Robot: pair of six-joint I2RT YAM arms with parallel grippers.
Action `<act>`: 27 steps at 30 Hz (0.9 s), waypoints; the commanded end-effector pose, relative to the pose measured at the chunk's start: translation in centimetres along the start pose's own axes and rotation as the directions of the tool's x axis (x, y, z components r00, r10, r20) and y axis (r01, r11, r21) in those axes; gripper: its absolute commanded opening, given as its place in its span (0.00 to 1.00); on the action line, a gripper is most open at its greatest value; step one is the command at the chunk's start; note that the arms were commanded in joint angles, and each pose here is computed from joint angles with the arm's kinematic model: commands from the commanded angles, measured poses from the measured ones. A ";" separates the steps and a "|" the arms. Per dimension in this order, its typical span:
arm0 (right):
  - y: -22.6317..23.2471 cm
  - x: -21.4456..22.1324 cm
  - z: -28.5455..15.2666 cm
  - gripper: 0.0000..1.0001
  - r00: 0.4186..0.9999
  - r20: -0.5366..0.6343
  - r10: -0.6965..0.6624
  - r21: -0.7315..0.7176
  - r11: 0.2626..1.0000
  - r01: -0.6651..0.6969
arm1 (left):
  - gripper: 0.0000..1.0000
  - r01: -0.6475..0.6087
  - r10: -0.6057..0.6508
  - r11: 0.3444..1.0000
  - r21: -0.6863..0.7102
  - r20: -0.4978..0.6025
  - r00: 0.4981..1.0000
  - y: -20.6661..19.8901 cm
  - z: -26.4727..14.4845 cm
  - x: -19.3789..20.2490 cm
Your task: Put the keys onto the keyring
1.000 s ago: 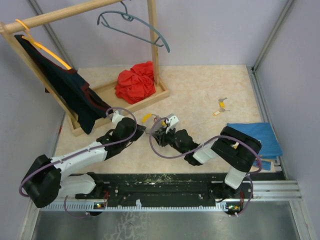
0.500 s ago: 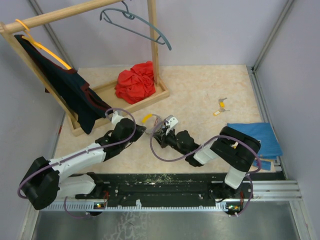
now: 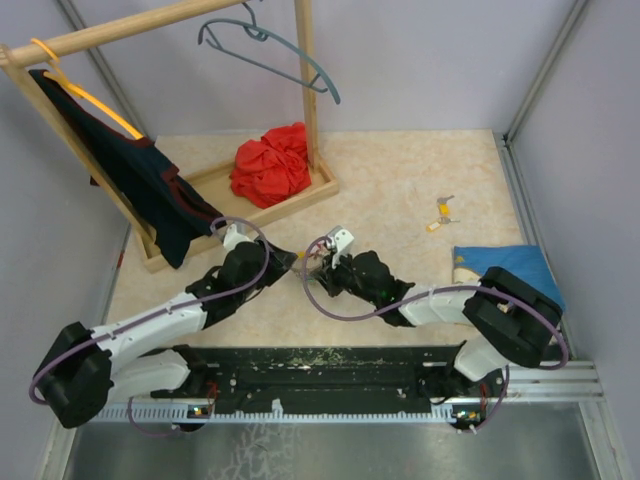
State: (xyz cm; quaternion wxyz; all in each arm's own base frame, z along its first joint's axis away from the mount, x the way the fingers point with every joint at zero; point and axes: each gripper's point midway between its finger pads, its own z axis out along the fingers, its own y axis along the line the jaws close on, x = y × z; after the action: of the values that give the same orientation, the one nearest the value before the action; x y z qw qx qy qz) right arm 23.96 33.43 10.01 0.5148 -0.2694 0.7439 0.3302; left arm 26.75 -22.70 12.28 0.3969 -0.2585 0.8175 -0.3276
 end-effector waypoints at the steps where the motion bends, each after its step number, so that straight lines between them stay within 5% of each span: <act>1: 0.1 -1.5 -0.2 0.00 0.997 -0.061 -0.055 -0.014 0.998 0.054 | 0.55 -0.065 0.065 0.996 0.054 0.009 0.998 0.0 -0.8 0.0; 6: -0.2 -1.6 -0.6 0.00 0.987 -0.131 -0.098 -0.043 0.995 0.093 | 0.75 -0.226 0.225 0.970 0.087 0.026 0.974 1.2 -1.3 0.2; 11: -0.7 -1.7 -1.3 0.00 0.972 -0.170 -0.163 -0.087 0.985 0.150 | 0.88 -0.466 0.457 0.852 0.240 0.094 0.884 0.8 -2.2 0.8; 19: -1.9 -1.8 -2.2 0.00 0.914 -0.229 -0.336 -0.160 0.939 0.305 | 0.82 -0.693 0.644 0.581 0.426 0.279 0.712 -2.7 -3.3 1.2; 27: -1.9 -3.1 -2.7 0.00 0.901 -0.179 -0.395 -0.261 0.902 0.343 | 0.70 -0.738 0.753 0.260 0.623 0.347 0.558 -3.8 -2.8 4.2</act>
State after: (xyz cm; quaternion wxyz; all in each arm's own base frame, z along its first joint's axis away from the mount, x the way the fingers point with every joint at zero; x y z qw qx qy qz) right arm 23.94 29.05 8.63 0.3992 -0.4675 0.7497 0.2450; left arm 23.70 -24.83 11.79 0.5343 0.2209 0.7353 -0.3536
